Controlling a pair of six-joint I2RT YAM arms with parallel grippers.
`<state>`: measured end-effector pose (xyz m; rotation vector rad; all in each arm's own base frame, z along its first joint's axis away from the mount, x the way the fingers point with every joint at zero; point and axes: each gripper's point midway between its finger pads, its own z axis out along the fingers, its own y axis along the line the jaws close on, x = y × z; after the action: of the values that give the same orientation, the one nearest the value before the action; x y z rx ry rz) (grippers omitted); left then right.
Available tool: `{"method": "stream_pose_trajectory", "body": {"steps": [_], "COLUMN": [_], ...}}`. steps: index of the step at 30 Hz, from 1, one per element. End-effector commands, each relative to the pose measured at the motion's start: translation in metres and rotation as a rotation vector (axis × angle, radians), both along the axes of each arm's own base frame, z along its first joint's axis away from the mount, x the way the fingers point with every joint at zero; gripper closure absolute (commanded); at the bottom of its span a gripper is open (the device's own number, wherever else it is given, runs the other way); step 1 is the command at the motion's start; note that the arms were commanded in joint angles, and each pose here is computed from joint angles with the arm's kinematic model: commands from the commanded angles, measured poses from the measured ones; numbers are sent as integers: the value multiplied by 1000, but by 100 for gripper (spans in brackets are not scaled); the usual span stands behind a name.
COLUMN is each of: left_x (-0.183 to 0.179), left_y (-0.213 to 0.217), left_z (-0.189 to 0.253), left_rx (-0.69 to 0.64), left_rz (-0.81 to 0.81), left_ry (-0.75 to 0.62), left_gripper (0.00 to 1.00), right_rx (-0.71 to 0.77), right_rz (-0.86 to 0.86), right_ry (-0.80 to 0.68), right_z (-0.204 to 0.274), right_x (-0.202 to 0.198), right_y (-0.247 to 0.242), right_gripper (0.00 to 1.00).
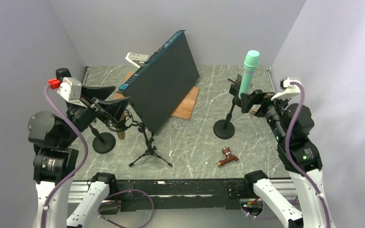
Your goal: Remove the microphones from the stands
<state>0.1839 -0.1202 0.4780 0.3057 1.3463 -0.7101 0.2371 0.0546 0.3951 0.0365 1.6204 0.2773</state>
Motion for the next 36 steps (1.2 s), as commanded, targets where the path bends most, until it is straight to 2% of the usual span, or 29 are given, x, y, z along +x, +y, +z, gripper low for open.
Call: {"method": "stream_pose_trajectory", "body": {"steps": [1,4,10,14,17,20,24,28,36], "left_x": [-26,-30,-29,-8,13,37,52,36,13], "left_y": [-33,-49,-80,-110,-133,-144,-139,-135,-158], "left_z": [5,7,21,22,22,20,-5,-22,-40], "left_rx": [41,43,90,126,190,286,287,244,230], "left_rz": [-260,-393,-480,-516,-482,-363,-276,-313,-501], "left_ry": [-12,6,-19,21,27,6,20,-42,-67], "left_gripper": [20,23,24,24,26,32,33,29,31], "right_rx": [-109,-109,-80,-76,-82,-85,-93,-111,-125], "right_rz": [11,16,42,31,32,24,14,38,84], "right_ry": [22,-1,-44,-47,-66,-68,-86,-101,-100], "right_z": [1,8,22,25,28,31,35,36,30], "right_x": [12,19,31,37,39,41,43,48,63], "right_y": [0,3,13,13,13,12,11,15,27], "right_gripper": [0,0,0,0,0,3,8,14,27]}}
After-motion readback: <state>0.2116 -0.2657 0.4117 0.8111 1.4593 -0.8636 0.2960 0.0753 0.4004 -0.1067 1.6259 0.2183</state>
